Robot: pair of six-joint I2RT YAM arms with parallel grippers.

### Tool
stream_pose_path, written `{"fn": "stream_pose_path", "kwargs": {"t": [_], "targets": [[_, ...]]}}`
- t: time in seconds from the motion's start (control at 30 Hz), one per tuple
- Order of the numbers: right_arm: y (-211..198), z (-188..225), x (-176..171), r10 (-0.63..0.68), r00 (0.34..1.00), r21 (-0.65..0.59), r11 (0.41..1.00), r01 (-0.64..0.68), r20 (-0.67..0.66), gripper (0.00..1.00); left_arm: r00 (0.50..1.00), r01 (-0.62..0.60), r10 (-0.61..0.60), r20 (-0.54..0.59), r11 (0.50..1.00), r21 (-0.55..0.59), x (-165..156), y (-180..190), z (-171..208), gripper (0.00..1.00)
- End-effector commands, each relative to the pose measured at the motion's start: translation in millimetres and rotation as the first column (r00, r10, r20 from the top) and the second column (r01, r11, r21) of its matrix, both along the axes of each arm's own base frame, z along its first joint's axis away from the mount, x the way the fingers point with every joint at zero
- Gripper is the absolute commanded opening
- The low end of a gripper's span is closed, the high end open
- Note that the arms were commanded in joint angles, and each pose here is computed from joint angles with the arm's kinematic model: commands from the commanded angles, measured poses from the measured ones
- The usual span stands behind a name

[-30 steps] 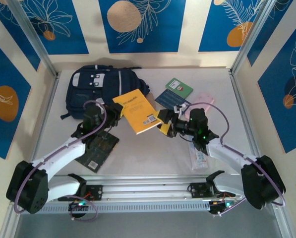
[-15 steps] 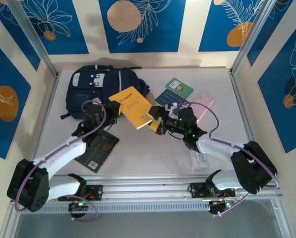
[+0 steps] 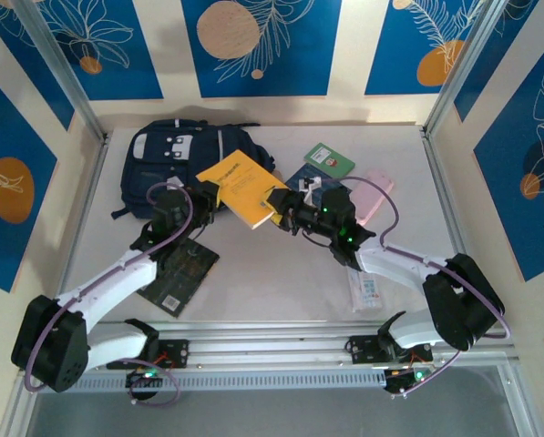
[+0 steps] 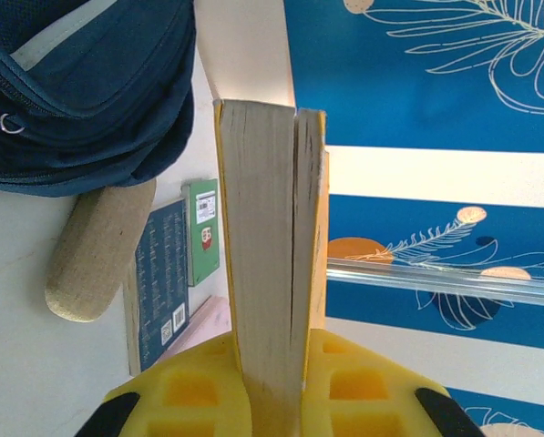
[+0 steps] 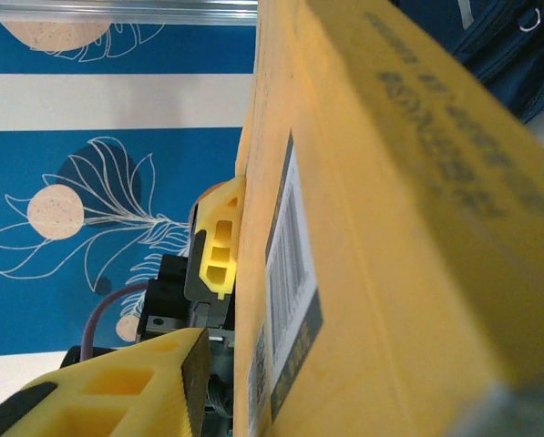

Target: Pack the student bag

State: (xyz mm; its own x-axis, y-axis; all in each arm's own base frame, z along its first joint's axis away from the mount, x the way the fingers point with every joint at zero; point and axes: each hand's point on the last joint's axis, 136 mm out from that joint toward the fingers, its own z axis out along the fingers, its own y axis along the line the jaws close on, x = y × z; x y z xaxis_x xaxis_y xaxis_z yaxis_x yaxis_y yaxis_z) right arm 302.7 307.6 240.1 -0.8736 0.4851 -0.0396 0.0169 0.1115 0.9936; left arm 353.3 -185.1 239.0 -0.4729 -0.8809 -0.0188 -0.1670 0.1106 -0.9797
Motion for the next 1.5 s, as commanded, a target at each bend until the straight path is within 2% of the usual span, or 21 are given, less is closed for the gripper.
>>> {"fn": "stream_pose_path", "kwargs": {"t": [0.0,0.1,0.2,0.23,0.27,0.37,0.43,0.5,0.57,0.6,0.7,0.77,0.8,0.9,1.03,1.2,1.33,1.47], "targets": [[-1.3,16.1,14.8,-0.046,0.997,-0.003,0.999,0.047,0.061,0.4,0.997,0.029,-0.026,0.076,0.999,-0.042,-1.4,-10.3,30.2,0.0],[-2.1,12.8,19.8,-0.055,0.997,-0.009,0.998,0.056,0.062,0.31,0.997,0.039,-0.036,0.074,0.999,-0.035,-3.1,-13.7,29.2,0.0],[-7.8,10.6,22.4,-0.065,0.995,-0.033,0.997,0.068,0.073,0.12,0.997,0.053,-0.053,0.058,0.999,-0.005,-4.9,-16.2,24.3,0.0],[-12.7,10.1,22.7,-0.078,0.994,-0.047,0.996,0.082,0.079,0.06,0.998,0.052,-0.052,0.044,0.999,0.013,-5.6,-15.0,20.7,0.03],[-17.8,8.4,23.2,-0.089,0.993,-0.068,0.993,0.095,0.08,0.01,0.998,0.051,-0.052,0.03,0.998,0.038,-6.8,-13.5,16.6,0.11],[-39.9,-4.6,19.6,-0.127,0.99,-0.197,0.971,0.136,0.056,0.0,0.998,0.061,-0.061,-0.005,0.979,0.192,-12.1,-5.5,3.5,0.57],[-57.1,-8.5,17.1,-0.147,0.987,-0.279,0.947,0.161,0.07,0.0,0.997,0.078,-0.074,-0.024,0.939,0.335,-14.0,1.7,-1.9,0.7],[-73.7,-9.0,11.8,-0.148,0.983,-0.347,0.921,0.177,0.108,0.0,0.993,0.115,-0.115,-0.029,0.87,0.479,-9.2,3.5,-2.5,0.76],[-85.8,-5.1,5.2,-0.126,0.978,-0.401,0.897,0.185,0.168,0.0,0.984,0.17,-0.17,-0.055,0.789,0.59,0.3,-0.6,-3.3,0.79],[-92.5,-3.6,1.5,-0.12,0.974,-0.436,0.879,0.194,0.193,0.0,0.977,0.206,-0.193,-0.093,0.728,0.654,5.8,-1.6,-5.2,0.79],[-116.0,-2.5,-7.4,-0.146,0.962,-0.546,0.799,0.253,0.232,0.0,0.952,0.298,-0.243,-0.188,0.579,0.759,28.4,-8.5,-12.3,0.81],[-126.9,3.1,-12.4,-0.148,0.952,-0.59,0.756,0.284,0.268,0.0,0.932,0.346,-0.286,-0.224,0.515,0.784,47.3,-15.9,-20.2,0.82],[-127.3,9.4,-15.5,-0.123,0.947,-0.592,0.754,0.283,0.297,0.0,0.922,0.371,-0.295,-0.25,0.496,0.785,58.2,-16.6,-23.6,0.82],[-115.1,32.7,-31.1,-0.007,0.918,-0.54,0.806,0.24,0.398,0.0,0.896,0.423,-0.334,-0.292,0.448,0.787,93.2,-18.4,-35.7,0.77],[-111.3,44.6,-47.1,0.046,0.899,-0.506,0.839,0.203,0.436,0.0,0.892,0.437,-0.316,-0.323,0.426,0.792,140.2,-1.9,-49.5,0.75],[-118.0,33.0,-54.3,0.061,0.921,-0.525,0.836,0.163,0.384,0.0,0.86,0.5,-0.375,-0.345,0.486,0.717,190.7,1.2,-77.0,0.78],[-128.0,25.7,-52.0,0.03,0.936,-0.524,0.835,0.169,0.349,0.0,0.847,0.524,-0.375,-0.376,0.47,0.71,214.3,2.8,-102.7,0.78],[-137.7,21.3,-43.3,-0.007,0.942,-0.521,0.832,0.191,0.334,0.0,0.83,0.548,-0.432,-0.354,0.508,0.664,226.4,-7.0,-120.6,0.74]]}}
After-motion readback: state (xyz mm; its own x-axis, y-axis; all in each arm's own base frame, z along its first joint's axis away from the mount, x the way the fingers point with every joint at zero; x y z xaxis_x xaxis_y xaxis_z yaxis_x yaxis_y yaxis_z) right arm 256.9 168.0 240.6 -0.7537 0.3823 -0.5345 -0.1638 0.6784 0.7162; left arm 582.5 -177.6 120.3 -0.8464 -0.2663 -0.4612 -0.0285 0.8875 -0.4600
